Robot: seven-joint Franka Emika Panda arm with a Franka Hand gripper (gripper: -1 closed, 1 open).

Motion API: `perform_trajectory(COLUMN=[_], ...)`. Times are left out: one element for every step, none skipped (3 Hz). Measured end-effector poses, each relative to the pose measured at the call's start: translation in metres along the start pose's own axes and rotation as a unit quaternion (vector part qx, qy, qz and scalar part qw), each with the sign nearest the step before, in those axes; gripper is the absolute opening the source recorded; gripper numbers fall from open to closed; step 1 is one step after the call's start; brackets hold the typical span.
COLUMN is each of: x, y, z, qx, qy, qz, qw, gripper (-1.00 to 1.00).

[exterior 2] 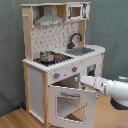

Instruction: Play with the kitchen

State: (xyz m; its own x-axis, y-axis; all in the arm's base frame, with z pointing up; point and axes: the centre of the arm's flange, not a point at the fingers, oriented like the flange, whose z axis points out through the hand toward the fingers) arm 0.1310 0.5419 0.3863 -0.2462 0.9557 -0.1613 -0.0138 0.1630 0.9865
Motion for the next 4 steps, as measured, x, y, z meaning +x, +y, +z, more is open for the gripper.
perform_trajectory(x=[0.013, 0.021, 0.024, 0.025], y=[-0.011, -0.026, -0.042, -0.057], z=[-0.010, -0.015, -0.017, -0.016], qx=[0.007, 0.016, 0.026, 0.034], qy=[0.006, 0.007, 0.001, -0.009], qz=[0.050, 0.101, 0.147, 0.188], qw=[0.9987, 0.9947, 0.9888, 0.9816], gripper=[1.00, 1.00, 1.00, 1.00])
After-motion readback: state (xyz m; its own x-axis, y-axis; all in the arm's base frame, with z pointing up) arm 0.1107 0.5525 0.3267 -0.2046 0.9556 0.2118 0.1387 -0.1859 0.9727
